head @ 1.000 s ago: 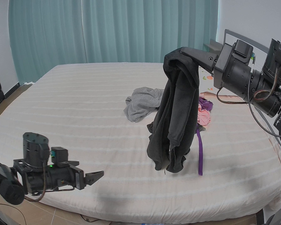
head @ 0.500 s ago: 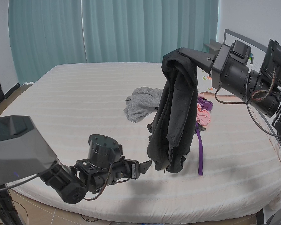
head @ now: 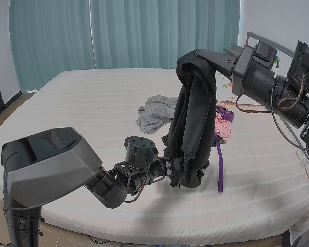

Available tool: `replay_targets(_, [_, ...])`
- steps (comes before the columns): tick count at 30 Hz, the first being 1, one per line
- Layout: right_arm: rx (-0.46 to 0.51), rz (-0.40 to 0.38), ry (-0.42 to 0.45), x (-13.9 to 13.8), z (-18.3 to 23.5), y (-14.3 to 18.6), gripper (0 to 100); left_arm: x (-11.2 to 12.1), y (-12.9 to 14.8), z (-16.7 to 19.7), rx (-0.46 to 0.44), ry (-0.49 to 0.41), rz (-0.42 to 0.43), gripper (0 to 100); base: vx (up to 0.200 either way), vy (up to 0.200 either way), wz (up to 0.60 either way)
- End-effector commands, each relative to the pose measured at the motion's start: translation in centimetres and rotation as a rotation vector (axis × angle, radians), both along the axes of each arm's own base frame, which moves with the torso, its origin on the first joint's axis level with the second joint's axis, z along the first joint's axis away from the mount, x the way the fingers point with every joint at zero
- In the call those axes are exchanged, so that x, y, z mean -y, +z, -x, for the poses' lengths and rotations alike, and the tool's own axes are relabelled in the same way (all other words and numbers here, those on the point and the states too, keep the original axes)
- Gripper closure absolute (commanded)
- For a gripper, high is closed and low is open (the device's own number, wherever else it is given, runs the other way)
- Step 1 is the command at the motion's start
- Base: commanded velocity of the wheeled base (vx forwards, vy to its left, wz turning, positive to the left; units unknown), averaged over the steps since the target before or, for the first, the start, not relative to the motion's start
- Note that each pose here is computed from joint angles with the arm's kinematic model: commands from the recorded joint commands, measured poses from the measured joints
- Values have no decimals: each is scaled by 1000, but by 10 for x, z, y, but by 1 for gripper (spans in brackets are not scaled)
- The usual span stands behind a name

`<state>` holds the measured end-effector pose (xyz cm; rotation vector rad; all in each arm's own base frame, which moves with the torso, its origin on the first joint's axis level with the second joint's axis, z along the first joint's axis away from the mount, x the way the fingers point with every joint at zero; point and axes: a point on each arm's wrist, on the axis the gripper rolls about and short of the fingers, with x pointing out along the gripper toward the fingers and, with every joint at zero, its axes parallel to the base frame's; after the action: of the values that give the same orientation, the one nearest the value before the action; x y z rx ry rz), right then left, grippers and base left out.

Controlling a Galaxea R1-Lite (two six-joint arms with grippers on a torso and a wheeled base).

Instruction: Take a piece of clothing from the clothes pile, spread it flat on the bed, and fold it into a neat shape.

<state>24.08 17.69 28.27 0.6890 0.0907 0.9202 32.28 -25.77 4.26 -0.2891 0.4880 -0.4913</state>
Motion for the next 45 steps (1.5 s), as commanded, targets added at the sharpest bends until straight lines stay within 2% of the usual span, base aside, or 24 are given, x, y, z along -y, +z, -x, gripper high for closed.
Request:
replay_targets(1, [14,-9,0,3,4,5,100,1,-22,-32,3,43,10,0,0,0,0])
replay_targets(4, [18,-12,2,2,5,6,100,0,-29,-44,7,63,12,0,0,0,0])
replay_targets(7, [32,-22,-4,6,7,11,100,0,-47,-59,-10,82,-3,0,0,0,0])
replay_targets(14, [47,-32,-12,9,7,14,100,7,-62,-70,-40,90,-31,0,0,0,0])
replay_targets(15, [46,-31,-15,10,7,14,100,9,-65,-72,-37,91,-32,100,0,0,0])
replay_targets(23, [25,-16,-72,24,-6,7,100,4,-74,-72,-48,136,-61,100,0,0,0])
replay_targets(28, [-12,4,-114,33,-17,-5,100,-14,-60,-67,-43,164,-50,100,0,0,0])
replay_targets(32, [-103,13,-153,38,-40,-27,100,-42,-17,-55,-11,219,17,100,0,0,0])
replay_targets(35, [-173,9,-163,37,-54,-43,100,-52,6,-45,1,249,51,100,0,0,0])
replay_targets(38, [-236,32,-183,31,-75,-67,100,-70,51,-33,43,302,141,100,0,0,0])
replay_targets(41, [-226,8,-198,30,-86,-69,100,-80,84,-23,71,324,178,100,0,0,0])
replay_targets(43, [-179,-29,-240,35,-87,-58,100,-91,112,-14,102,378,183,100,0,0,0])
replay_targets(45, [-154,-43,-263,37,-84,-52,100,-95,122,-9,116,398,186,100,0,0,0])
